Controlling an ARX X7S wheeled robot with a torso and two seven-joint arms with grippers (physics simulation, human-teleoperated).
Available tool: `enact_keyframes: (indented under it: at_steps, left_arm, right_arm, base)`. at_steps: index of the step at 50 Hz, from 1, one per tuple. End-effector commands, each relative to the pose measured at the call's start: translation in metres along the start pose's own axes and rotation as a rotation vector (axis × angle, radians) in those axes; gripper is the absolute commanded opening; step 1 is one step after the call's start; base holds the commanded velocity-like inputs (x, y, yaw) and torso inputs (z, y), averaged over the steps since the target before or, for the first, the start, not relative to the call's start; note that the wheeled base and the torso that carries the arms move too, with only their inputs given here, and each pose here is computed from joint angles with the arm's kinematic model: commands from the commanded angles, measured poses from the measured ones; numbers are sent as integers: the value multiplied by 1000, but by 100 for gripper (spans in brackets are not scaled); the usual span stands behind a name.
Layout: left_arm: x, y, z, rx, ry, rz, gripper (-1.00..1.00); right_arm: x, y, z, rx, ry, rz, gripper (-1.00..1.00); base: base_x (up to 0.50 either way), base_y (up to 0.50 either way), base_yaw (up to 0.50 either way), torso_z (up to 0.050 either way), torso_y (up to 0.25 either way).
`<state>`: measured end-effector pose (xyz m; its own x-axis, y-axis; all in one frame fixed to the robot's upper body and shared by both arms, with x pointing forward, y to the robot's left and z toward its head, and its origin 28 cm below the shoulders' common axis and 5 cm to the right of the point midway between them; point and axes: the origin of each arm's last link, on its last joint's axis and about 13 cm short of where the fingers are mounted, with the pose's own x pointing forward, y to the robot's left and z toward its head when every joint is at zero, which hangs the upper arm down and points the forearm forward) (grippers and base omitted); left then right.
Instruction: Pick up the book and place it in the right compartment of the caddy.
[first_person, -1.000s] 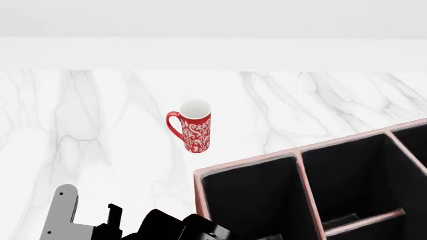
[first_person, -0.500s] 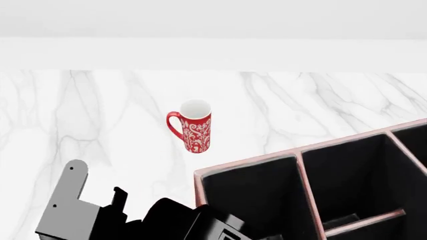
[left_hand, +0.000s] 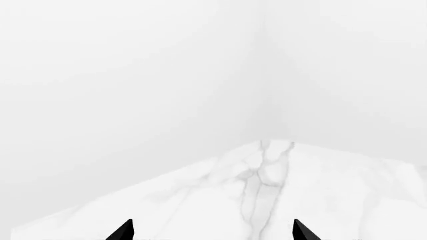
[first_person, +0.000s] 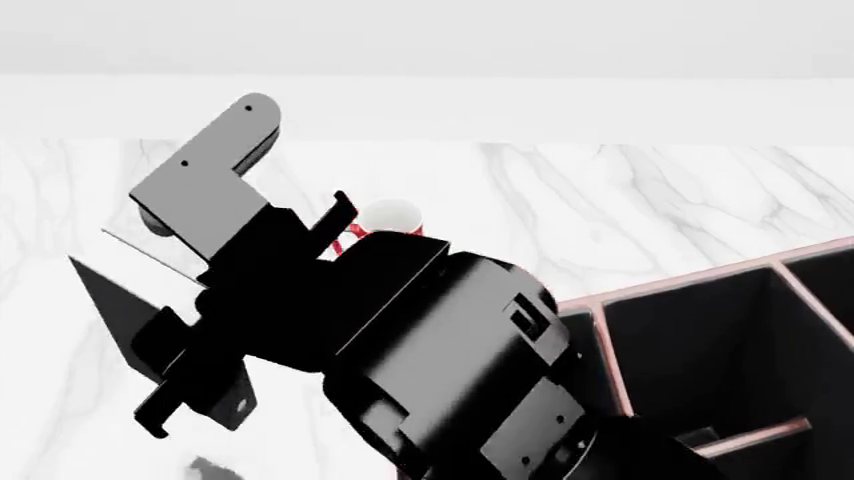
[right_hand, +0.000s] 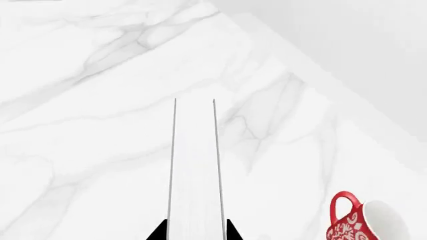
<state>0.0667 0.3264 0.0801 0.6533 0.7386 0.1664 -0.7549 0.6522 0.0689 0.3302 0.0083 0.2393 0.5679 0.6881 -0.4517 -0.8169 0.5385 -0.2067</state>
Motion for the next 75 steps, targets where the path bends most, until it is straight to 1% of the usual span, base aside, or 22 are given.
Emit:
enact_keyframes:
  at_steps: [1, 7, 9, 12, 13, 16, 20, 24, 27, 28, 30, 34, 35, 36, 38, 39, 42, 44, 50, 56, 63, 75]
  left_arm:
    - [0, 1, -2, -4, 4, -2, 100]
    - [0, 1, -2, -5, 6, -2, 100]
    - [1, 1, -2, -7, 6, -2, 100]
    - [2, -1, -1, -7, 6, -6, 100]
    - [3, -2, -1, -7, 5, -8, 100]
    - [4, -3, 0, -9, 4, -11, 100]
    - [5, -3, 3, -10, -2, -13, 100]
    - [5, -2, 4, -11, -7, -11, 100]
    - [4, -1, 4, -10, -7, -8, 100]
    - [4, -1, 4, -10, -7, -7, 100]
    - [4, 0, 3, -8, -6, -6, 100]
    - [3, 1, 3, -10, -6, -1, 100]
    - [3, 1, 3, -10, -5, -1, 100]
    - [4, 1, 2, -10, -5, -2, 100]
    - [4, 1, 2, -10, -5, -2, 100]
    - [4, 0, 1, -11, -4, -4, 100]
    - [4, 2, 1, -12, -4, -1, 100]
    - [3, 2, 2, -13, -4, 0, 100]
    - [3, 1, 1, -8, -3, -1, 100]
    - [4, 0, 2, -6, -3, -6, 100]
    - [5, -1, 2, -6, -5, -10, 100]
    - [6, 0, 0, -9, -1, -11, 100]
  right_arm:
    - [-30, -18, 38, 52, -49, -148, -100]
    - [-50, -30, 56, 107, -57, -237, -100]
    - [-63, -36, 65, 150, -65, -302, -100]
    - [-71, -42, 71, 200, -70, -357, -100]
    - [-76, -46, 73, 237, -78, -400, -100]
    - [-87, -57, 75, 300, -93, -489, -100]
    - [-98, -68, 76, 357, -108, -549, -100]
    - [-105, -80, 73, 389, -113, -632, -100]
    - [-108, -87, 69, 417, -102, -669, -100]
    - [-111, -92, 67, 418, -103, -706, -100]
    - [-113, -97, 66, 447, -95, -719, -100]
    - [-120, -103, 60, 441, -88, -783, -100]
    - [-122, -104, 59, 445, -84, -783, -100]
    - [-125, -107, 57, 458, -75, -813, -100]
    - [-125, -107, 57, 458, -75, -813, -100]
    - [-130, -111, 54, 472, -77, -862, -100]
    - [-137, -117, 51, 495, -77, -910, -100]
    - [-141, -118, 50, 503, -74, -913, -100]
    - [-156, -127, 40, 520, -69, -1009, -100]
    - [-173, -136, 28, 566, -69, -1070, -100]
    - [-186, -140, 22, 570, -41, -1148, -100]
    - [-208, -143, 5, 620, 8, -1232, -100]
  base:
    - [0, 0, 0, 0, 0]
    - [0, 0, 0, 0, 2]
    - [0, 0, 0, 0, 0]
    - [0, 0, 0, 0, 0]
    - [0, 0, 0, 0, 10]
    - [0, 0, 0, 0, 0]
    - [0, 0, 0, 0, 0]
    - [0, 0, 0, 0, 3]
    - [0, 0, 0, 0, 0]
    - [0, 0, 0, 0, 0]
    - [0, 0, 0, 0, 0]
    - [0, 0, 0, 0, 3]
    - [0, 0, 0, 0, 0]
    - [0, 0, 0, 0, 0]
    - [0, 0, 0, 0, 0]
    - [0, 0, 0, 0, 0]
    - [0, 0, 0, 0, 3]
    - [0, 0, 0, 0, 0]
    - [0, 0, 0, 0, 2]
    - [0, 0, 0, 0, 2]
    - [0, 0, 0, 0, 1]
    - [0, 0, 0, 0, 1]
